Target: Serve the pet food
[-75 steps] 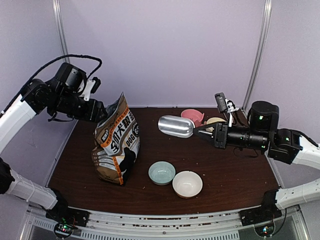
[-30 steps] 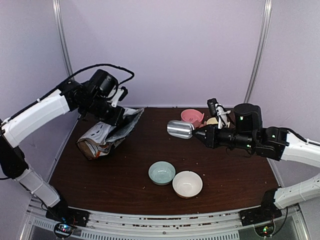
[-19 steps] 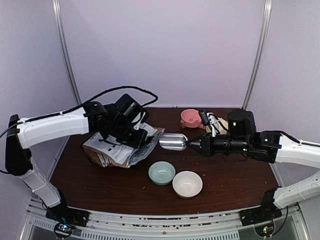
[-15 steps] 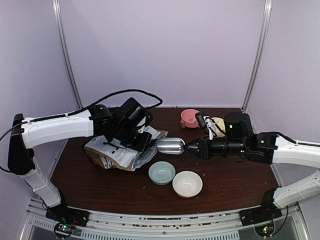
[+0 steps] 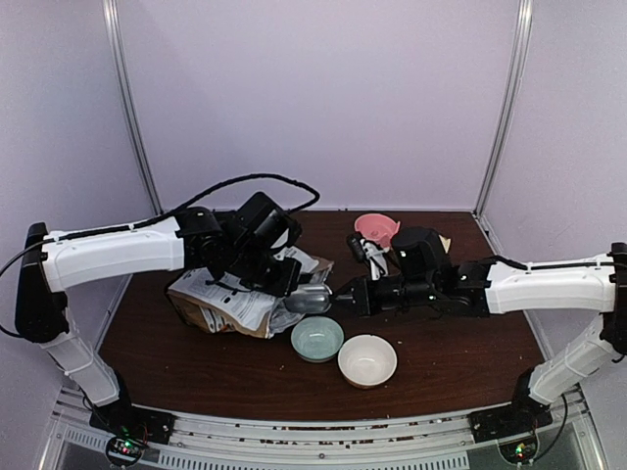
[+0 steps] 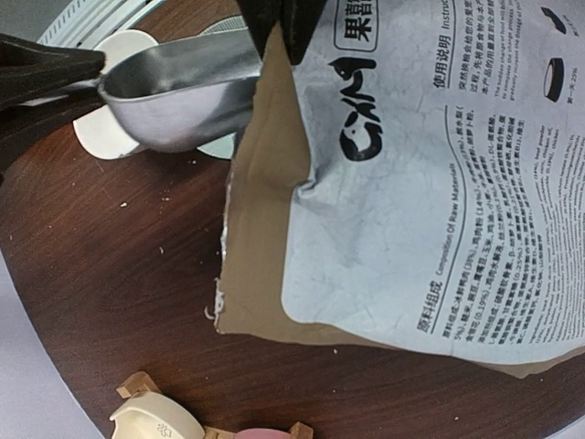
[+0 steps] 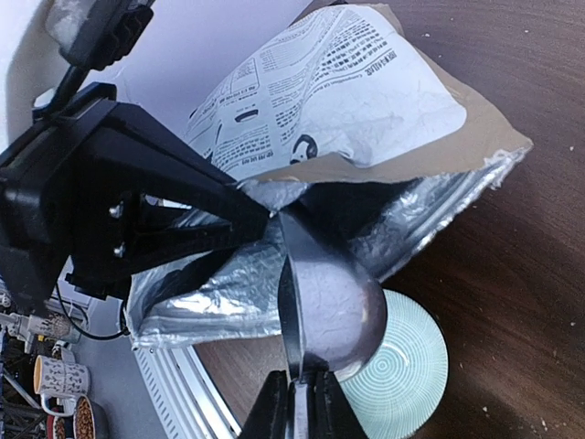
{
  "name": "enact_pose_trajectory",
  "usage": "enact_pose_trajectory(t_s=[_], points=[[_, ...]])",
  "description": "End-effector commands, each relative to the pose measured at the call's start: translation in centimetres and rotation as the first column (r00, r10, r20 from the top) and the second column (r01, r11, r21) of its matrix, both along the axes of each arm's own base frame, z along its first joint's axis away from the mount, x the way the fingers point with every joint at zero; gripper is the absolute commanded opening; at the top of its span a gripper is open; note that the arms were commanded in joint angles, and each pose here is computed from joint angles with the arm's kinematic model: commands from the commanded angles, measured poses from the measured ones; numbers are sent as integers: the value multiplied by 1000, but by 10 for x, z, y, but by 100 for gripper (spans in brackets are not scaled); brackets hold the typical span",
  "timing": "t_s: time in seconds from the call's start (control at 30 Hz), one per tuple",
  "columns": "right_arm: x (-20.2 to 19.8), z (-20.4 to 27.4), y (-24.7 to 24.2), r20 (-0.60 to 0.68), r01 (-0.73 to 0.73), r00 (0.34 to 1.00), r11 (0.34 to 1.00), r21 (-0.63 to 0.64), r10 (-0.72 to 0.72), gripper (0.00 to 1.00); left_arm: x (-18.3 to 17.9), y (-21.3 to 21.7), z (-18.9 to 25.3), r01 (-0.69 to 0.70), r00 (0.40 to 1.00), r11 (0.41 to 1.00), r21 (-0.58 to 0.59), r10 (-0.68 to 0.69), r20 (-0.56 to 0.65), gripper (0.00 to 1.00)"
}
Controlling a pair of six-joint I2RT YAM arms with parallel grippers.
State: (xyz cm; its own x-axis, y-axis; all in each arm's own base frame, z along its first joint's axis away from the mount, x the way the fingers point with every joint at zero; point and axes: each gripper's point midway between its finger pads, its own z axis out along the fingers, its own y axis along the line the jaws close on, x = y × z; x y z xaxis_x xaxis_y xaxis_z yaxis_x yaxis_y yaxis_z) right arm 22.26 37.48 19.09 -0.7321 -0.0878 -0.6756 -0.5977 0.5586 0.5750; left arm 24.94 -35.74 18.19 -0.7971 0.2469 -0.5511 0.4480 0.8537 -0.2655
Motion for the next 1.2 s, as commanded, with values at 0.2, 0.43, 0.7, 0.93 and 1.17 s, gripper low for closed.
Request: enact_pose_trajectory(t_s=[0.2, 0.43, 0.7, 0.93, 1.17], points=[[45, 11, 60, -17, 68, 998, 997, 43, -67, 0, 2, -8, 62, -6, 993, 988, -153, 25, 119, 0], [64, -46, 34, -54, 215, 972, 957, -196, -230, 0, 8, 37, 106, -87, 957, 988, -129, 119, 266, 0], [91, -40, 46, 37, 248, 968, 934, -256, -247, 0, -1, 1, 122, 69, 968, 973, -221, -12, 250, 2], [109, -48, 61, 28, 237, 971, 929, -284, -239, 0, 39, 69, 122, -77, 958, 989, -127, 108, 265, 74], [119, -58, 56, 10, 225, 973, 928, -297, -232, 0, 82, 194, 50, -353, 922, 931, -87, 362, 135, 83]])
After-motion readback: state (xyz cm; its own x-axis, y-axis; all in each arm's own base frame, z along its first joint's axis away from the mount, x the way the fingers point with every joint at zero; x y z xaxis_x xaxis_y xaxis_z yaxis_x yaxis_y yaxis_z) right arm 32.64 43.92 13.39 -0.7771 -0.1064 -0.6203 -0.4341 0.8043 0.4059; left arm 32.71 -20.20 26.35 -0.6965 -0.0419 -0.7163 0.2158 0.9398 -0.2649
